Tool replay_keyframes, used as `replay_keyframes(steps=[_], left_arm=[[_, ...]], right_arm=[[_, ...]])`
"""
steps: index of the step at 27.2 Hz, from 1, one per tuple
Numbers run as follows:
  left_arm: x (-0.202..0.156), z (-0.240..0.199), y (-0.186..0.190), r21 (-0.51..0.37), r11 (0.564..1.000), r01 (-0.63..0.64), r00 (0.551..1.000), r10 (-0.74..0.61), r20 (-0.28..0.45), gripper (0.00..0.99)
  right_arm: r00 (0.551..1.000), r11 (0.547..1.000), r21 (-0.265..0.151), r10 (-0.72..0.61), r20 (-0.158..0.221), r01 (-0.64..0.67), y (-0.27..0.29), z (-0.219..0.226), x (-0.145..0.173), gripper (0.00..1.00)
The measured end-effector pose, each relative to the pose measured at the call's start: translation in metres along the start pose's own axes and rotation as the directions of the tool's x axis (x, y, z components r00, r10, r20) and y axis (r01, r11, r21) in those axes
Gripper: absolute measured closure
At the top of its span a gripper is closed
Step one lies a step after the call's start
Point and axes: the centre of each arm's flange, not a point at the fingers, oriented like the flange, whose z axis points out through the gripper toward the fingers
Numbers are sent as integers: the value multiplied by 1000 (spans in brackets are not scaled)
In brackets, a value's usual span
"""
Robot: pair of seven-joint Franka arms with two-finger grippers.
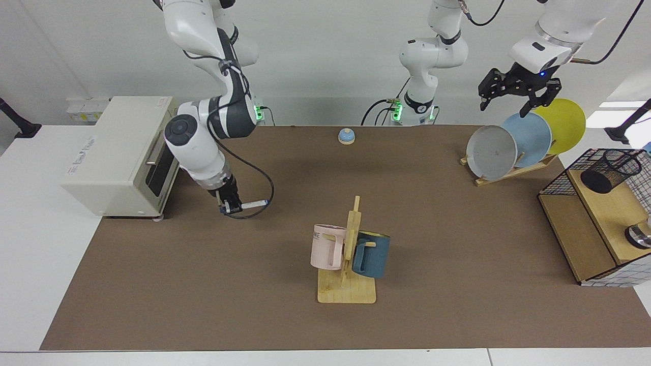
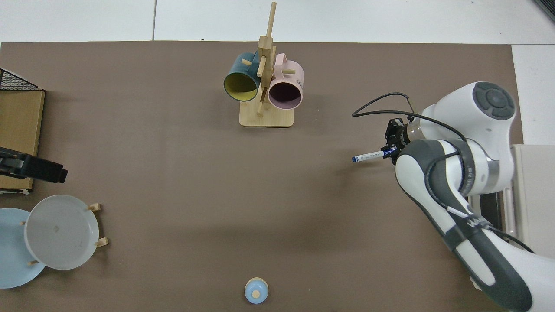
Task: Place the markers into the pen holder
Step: 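Close the right gripper on the marker and lift it, then carry the marker toward the middle while the left gripper reaches in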
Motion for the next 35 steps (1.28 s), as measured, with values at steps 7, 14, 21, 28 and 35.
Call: replay_keyframes(steps=[7, 14, 21, 28, 35], left_arm=[[0, 0, 1, 0, 1000, -2, 1000, 2, 0, 0], [1, 2, 4, -2, 1000, -10, 1000, 10, 3, 0], [2, 5, 13, -17, 999, -51, 999, 51, 7, 4], [7, 1, 19, -29, 980, -196, 980, 194, -49, 26], [17, 5, 35, -20, 883, -469, 878, 464, -113, 40]], right_arm=[[1000, 1000, -9, -26, 3, 26, 28, -93, -17, 837], [998, 998, 9, -62, 2, 62, 57, -145, -40, 837], [997, 997, 45, -64, 49, 61, 85, -180, -98, 837], [998, 998, 60, -34, 58, 31, 96, -174, -181, 837], [996, 992, 123, -25, 84, 15, 105, -174, -240, 837]])
